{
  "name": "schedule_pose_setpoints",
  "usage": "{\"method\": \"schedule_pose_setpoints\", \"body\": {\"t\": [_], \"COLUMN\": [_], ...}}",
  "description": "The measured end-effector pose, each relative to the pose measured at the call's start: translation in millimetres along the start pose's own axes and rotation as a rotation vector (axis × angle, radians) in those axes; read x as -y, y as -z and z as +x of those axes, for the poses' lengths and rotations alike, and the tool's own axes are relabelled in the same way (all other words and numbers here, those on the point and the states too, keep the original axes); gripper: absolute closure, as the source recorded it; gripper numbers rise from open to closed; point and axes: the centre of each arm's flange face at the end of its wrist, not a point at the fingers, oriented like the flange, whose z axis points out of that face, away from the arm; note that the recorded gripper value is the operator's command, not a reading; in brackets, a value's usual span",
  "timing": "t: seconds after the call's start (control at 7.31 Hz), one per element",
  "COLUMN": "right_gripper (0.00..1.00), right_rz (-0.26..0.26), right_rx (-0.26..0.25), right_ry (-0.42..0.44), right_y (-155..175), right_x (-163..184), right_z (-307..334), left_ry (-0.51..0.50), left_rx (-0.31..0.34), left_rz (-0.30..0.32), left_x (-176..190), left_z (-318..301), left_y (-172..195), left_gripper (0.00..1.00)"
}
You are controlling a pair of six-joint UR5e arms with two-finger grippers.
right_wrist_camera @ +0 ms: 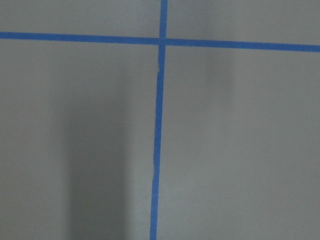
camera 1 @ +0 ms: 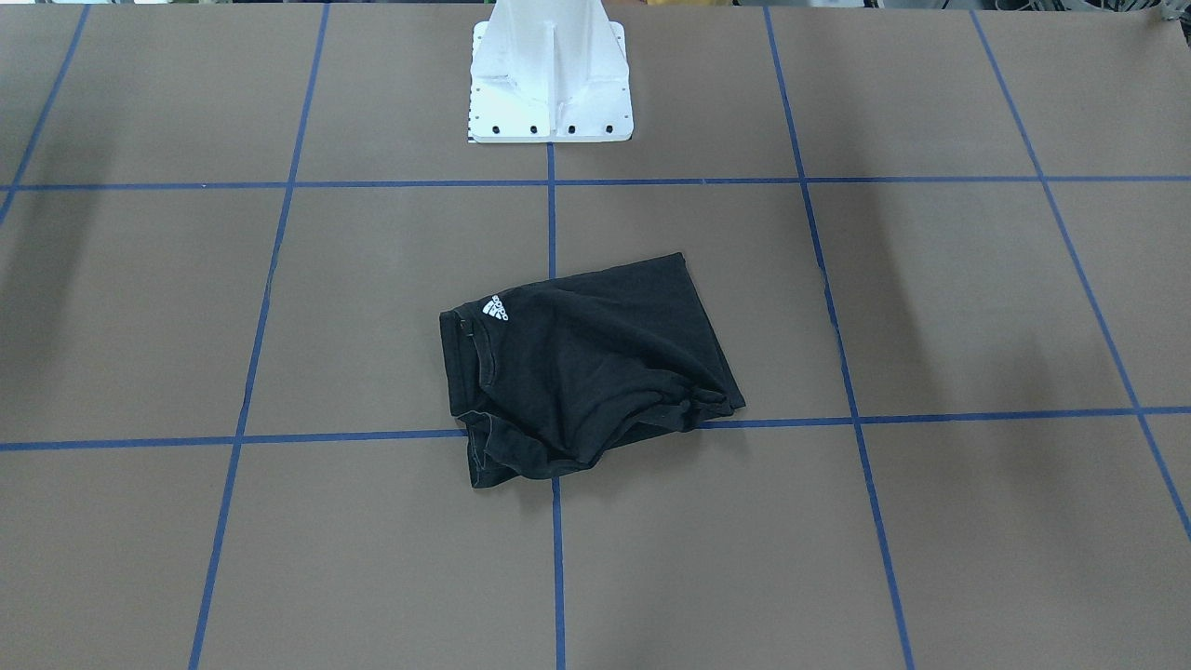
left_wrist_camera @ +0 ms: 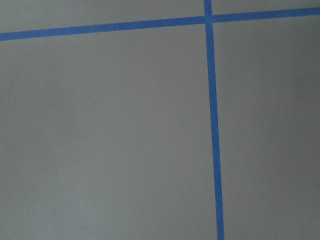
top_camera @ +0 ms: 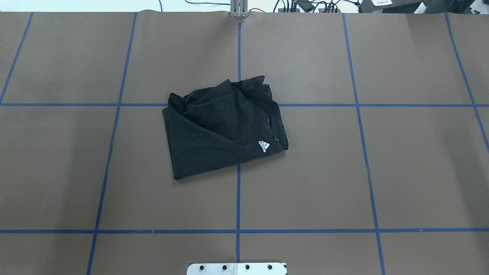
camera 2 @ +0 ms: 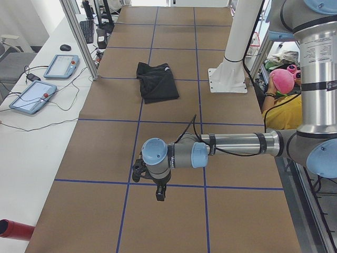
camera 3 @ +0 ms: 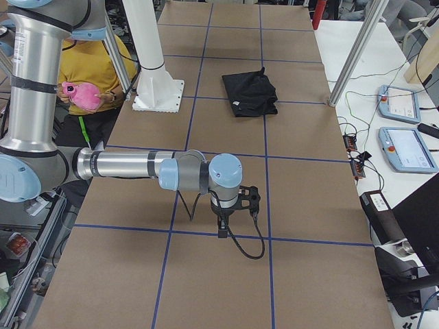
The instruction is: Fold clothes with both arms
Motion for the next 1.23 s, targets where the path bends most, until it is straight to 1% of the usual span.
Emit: {"method": "schedule_pose_setpoints", "body": {"t": [0.27,0.55,0.68,0.96,1.23], "right_gripper": [0.0,0.0,0.0,0.0,0.0], "right_rz": [-0.008,-0.037,-0.049,-0.055,-0.06], "right_rx": [0.001,-0.006,-0.009,-0.012,-0.014], "right_ry": [-0.008,-0.034,-0.045,-0.046,-0.023], "right_y": [-3,-13,-18,-21,-23], "right_x": [-3,-19,-27,-33,-27], "right_z": [2,12,17,18,10], "left_ry": [-0.032,-0.077,-0.089,-0.089,-0.088], "left_rx": [-0.002,0.001,0.002,0.003,0.004], "left_rz": [0.032,0.077,0.089,0.089,0.085], "left_x": [7,13,14,14,13], "left_z": [15,36,40,40,38], "left_y": [15,36,40,39,37], "left_gripper": [0.0,0.0,0.0,0.0,0.0]}}
